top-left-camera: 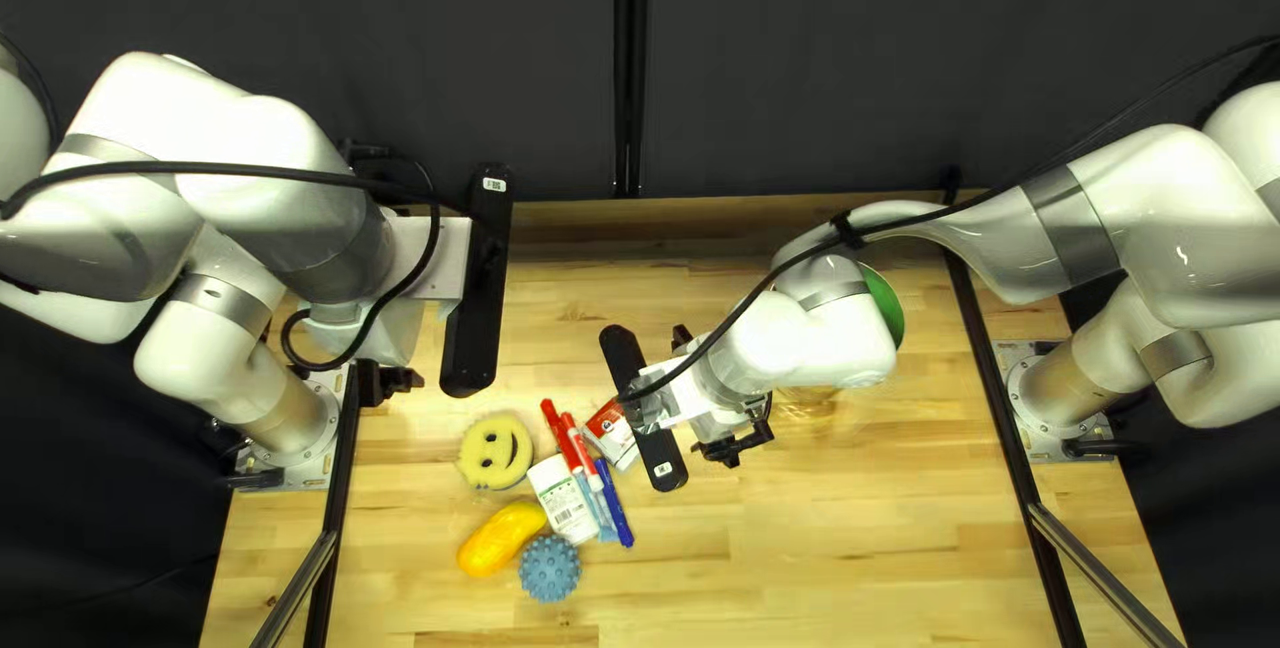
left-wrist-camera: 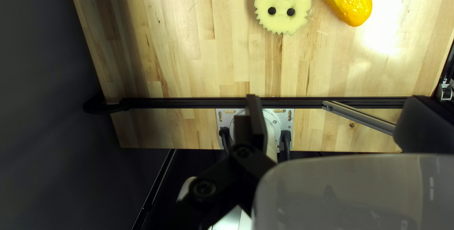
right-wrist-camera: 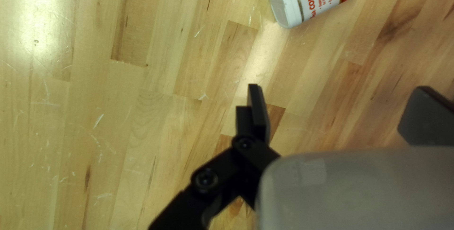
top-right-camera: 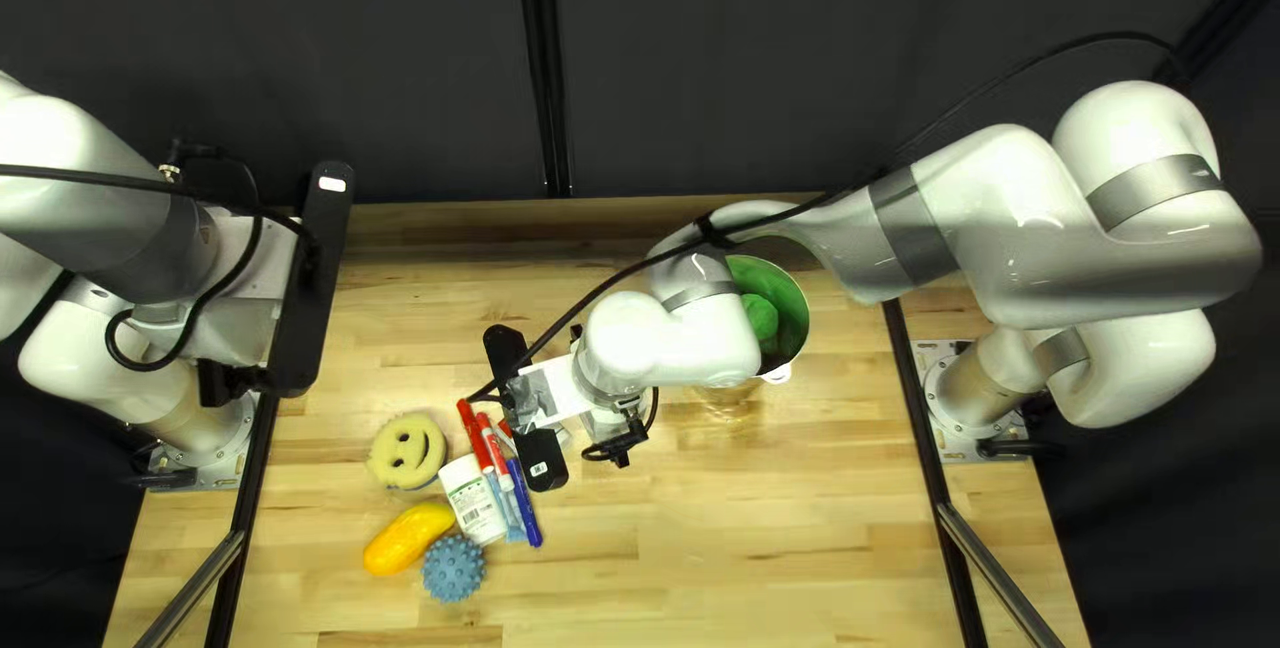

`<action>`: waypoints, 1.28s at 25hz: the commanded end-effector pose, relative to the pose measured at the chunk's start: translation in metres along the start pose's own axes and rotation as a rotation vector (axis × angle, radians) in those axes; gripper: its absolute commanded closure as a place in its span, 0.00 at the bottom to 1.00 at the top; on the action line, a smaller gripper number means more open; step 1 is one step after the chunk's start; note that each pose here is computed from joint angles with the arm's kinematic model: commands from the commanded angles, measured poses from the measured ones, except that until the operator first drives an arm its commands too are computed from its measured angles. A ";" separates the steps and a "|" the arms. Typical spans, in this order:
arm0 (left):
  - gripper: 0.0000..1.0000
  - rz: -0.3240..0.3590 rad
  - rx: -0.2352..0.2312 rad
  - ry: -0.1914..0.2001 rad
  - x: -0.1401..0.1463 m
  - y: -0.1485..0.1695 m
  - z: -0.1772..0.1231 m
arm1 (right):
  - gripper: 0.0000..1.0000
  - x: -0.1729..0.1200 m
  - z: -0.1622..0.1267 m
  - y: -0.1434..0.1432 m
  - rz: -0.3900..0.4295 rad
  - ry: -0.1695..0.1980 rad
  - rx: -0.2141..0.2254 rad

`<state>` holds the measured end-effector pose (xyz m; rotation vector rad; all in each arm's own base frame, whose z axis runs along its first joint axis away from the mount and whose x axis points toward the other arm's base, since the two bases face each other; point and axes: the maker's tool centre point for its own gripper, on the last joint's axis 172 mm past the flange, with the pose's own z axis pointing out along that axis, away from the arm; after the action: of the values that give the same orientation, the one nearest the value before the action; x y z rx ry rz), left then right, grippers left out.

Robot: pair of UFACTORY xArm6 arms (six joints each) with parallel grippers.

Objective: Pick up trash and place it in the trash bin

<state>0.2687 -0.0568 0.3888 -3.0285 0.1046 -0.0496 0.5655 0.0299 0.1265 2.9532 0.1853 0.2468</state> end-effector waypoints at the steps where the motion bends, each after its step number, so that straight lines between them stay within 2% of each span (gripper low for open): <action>1: 0.00 0.000 0.000 0.000 0.000 0.000 0.000 | 0.00 0.027 0.018 0.022 0.358 -0.022 -0.036; 6: 0.00 0.000 0.000 0.000 0.000 0.000 0.000 | 0.00 0.025 0.029 0.026 0.653 -0.035 -0.087; 8: 0.00 0.000 0.000 0.000 0.000 0.000 0.000 | 0.00 0.022 0.032 0.024 0.739 -0.030 -0.110; 11: 0.00 0.000 0.000 0.000 0.000 0.000 0.000 | 0.00 0.016 0.036 0.017 0.832 -0.010 -0.122; 16: 0.00 0.000 0.000 0.000 0.000 0.000 0.000 | 0.00 0.018 0.049 0.002 0.894 0.009 -0.129; 23: 0.00 0.000 0.000 0.000 0.000 0.000 0.000 | 0.00 0.033 0.070 -0.014 0.898 0.049 -0.099; 32: 0.00 0.000 0.000 0.000 0.000 0.000 0.000 | 0.00 0.045 0.082 -0.015 0.920 0.053 -0.095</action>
<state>0.2687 -0.0568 0.3889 -3.0285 0.1046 -0.0496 0.6179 0.0359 0.0544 2.7093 -1.1463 0.4225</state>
